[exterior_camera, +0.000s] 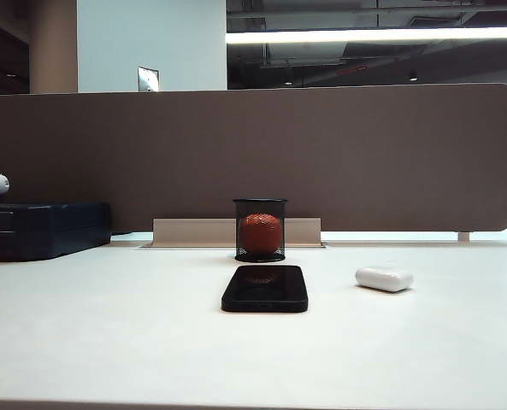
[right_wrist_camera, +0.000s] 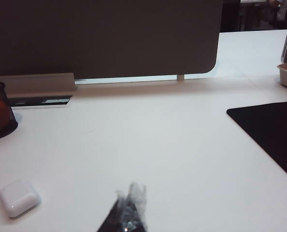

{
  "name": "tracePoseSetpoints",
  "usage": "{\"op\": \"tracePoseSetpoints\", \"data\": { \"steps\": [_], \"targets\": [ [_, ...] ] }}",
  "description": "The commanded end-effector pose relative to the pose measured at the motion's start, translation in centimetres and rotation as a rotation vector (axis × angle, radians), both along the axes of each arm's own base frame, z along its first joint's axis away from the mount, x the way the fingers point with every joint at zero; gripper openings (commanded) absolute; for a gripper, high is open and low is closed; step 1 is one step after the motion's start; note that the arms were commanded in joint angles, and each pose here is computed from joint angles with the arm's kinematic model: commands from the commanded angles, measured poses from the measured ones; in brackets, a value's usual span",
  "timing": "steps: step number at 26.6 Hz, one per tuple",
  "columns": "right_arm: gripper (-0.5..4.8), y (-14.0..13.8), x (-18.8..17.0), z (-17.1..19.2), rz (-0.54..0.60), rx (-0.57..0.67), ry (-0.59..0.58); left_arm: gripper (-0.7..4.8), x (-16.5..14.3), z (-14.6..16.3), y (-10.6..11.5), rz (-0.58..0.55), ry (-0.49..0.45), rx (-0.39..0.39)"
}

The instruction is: Find the wireless headphone case on the desktop and place it on the left side of the phone.

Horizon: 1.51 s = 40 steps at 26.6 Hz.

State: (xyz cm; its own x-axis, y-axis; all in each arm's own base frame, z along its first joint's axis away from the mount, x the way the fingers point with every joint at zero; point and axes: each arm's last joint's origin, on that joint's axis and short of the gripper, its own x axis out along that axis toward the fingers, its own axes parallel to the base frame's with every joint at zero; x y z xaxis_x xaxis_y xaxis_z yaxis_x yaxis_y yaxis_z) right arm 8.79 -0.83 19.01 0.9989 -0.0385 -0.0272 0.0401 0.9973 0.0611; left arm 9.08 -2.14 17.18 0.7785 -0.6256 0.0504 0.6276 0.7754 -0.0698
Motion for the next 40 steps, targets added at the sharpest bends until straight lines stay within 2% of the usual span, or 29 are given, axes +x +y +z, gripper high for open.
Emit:
{"op": "tracePoseSetpoints", "data": {
  "steps": [1,8,12,18,23,31,33,34,40],
  "targets": [
    [-0.01,0.1,-0.4,0.7,0.005,0.006,0.031,-0.06,0.0,-0.2,0.0,-0.011,0.036,-0.003],
    [-0.01,0.2,-1.9,4.6,0.005,0.015,-0.053,-0.06,-0.1,-0.8,-0.1,-0.051,0.102,0.0],
    [-0.01,0.4,-2.8,5.9,0.005,0.022,-0.045,-0.05,-0.1,-0.8,-0.1,-0.051,0.104,0.001],
    [-0.01,0.5,-4.0,8.2,0.008,0.027,-0.005,-0.06,-0.1,-0.8,-0.1,-0.05,0.107,0.001],
    [-0.02,0.6,-4.3,11.6,0.032,0.033,0.033,-0.06,-0.1,-1.1,-0.1,-0.05,0.134,0.002],
    [-0.01,0.5,-2.8,18.0,0.052,0.041,0.092,-0.06,-0.1,-1.2,-0.1,-0.05,0.149,0.002],
    [-0.01,0.4,-2.0,20.3,0.053,0.04,0.137,-0.06,-0.1,-1.2,-0.1,-0.05,0.149,0.002],
    [-0.01,0.4,-1.4,21.8,0.071,0.04,0.172,-0.06,-0.1,-1.2,-0.1,-0.05,0.149,0.002],
    [-0.01,0.5,0.0,25.3,0.174,0.02,0.266,-0.05,-0.1,-1.2,-0.1,-0.05,0.15,0.002]
  ]
}}
